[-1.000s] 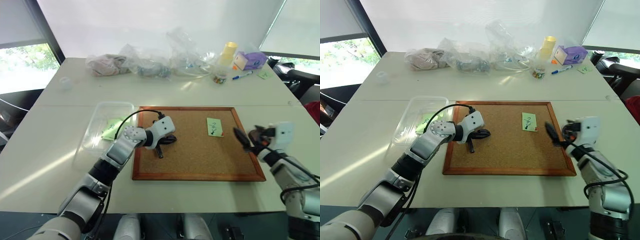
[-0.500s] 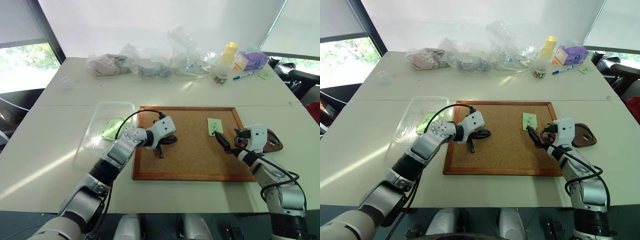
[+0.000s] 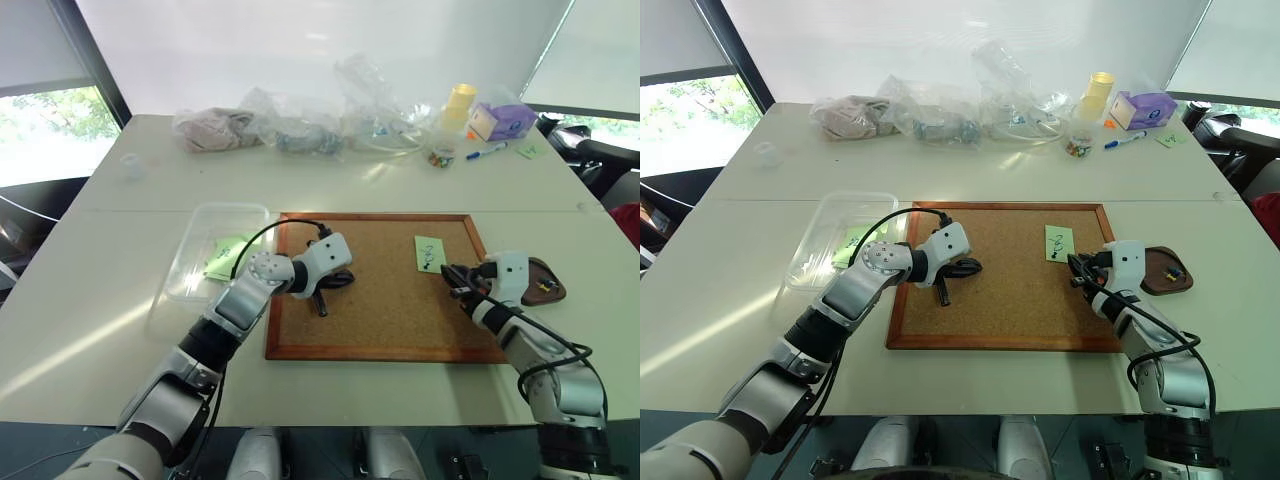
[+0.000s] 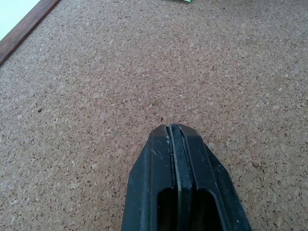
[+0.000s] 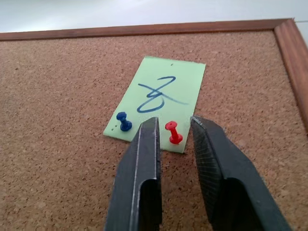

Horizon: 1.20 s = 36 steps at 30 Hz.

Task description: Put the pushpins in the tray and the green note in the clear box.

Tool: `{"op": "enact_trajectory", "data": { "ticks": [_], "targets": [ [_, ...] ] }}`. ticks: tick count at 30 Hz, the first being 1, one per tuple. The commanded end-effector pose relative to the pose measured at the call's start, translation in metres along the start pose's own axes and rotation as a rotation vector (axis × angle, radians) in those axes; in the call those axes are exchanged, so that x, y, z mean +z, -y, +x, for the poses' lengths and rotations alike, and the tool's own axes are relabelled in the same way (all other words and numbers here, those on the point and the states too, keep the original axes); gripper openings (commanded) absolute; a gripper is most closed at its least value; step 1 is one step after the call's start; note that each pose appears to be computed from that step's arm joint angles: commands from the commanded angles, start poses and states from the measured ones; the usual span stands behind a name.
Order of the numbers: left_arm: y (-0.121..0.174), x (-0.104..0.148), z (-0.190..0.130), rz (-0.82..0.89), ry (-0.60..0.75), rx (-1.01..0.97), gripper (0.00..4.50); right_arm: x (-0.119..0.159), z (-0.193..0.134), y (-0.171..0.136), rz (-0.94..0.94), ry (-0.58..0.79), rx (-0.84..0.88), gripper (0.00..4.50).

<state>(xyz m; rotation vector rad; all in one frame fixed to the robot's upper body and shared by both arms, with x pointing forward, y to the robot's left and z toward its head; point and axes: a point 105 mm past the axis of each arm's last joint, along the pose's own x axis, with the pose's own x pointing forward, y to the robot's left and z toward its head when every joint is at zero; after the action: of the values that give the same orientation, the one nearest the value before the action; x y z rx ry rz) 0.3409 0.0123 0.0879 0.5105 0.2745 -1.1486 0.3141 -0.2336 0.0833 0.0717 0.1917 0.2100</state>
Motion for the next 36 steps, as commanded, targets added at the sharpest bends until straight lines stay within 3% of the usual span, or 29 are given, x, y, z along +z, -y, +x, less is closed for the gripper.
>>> {"op": "enact_trajectory", "data": {
  "ticks": [1,17,21,28,36],
  "targets": [
    [-0.002,-0.02,0.001,-0.019,-0.078,0.029,0.0,0.009,-0.001,0.003,0.009,0.04,-0.006,0.88],
    [-0.003,-0.019,0.002,-0.018,-0.075,0.028,0.0,0.006,0.006,0.005,0.007,0.015,-0.003,0.88],
    [-0.003,-0.019,0.001,-0.019,-0.076,0.029,0.0,0.007,0.007,0.005,0.007,0.02,0.0,0.07],
    [-0.003,-0.018,0.001,-0.018,-0.075,0.029,0.0,0.009,0.006,0.004,0.009,0.03,0.003,0.07],
    [-0.003,-0.025,0.0,-0.02,-0.117,0.03,0.0,0.027,-0.007,0.008,0.016,0.182,-0.051,0.07]
  ]
}}
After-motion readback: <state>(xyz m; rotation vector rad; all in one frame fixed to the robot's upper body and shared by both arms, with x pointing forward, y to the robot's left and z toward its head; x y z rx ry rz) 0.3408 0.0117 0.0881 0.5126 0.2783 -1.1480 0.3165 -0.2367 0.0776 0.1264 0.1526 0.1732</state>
